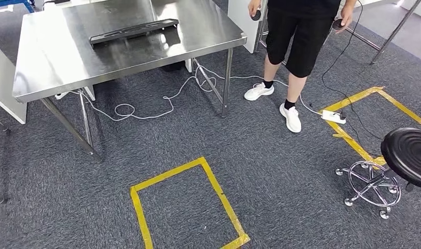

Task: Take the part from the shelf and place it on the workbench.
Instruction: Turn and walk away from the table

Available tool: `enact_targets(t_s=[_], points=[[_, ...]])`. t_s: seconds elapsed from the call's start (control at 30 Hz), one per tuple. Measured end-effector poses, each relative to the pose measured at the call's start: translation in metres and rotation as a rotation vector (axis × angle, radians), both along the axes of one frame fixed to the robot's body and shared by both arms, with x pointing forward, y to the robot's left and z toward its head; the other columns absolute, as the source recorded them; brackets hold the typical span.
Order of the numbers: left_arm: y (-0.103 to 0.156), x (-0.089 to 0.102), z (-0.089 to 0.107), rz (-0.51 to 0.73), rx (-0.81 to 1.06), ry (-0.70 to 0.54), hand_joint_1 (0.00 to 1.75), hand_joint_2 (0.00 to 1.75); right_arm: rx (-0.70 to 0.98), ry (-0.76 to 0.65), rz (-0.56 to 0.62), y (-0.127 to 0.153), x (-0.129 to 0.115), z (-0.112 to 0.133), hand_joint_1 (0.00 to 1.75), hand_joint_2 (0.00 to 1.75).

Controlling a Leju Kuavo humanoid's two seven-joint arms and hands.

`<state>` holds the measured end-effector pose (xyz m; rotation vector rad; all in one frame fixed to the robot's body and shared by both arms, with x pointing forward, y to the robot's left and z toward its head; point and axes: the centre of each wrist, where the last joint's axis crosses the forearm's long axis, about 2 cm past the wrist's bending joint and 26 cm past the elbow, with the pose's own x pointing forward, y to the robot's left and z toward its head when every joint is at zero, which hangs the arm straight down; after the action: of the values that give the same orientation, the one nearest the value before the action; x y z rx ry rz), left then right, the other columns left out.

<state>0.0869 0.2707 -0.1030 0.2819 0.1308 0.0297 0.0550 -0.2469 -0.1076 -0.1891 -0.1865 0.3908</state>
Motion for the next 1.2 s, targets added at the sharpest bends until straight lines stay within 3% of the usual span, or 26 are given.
enact_targets(t_s=[1.2], points=[[0.007,-0.012,-0.002,-0.025,0.041,0.015,0.00,0.00,0.016,0.008,0.099,0.008,-0.004,0.000,0.00,0.00]])
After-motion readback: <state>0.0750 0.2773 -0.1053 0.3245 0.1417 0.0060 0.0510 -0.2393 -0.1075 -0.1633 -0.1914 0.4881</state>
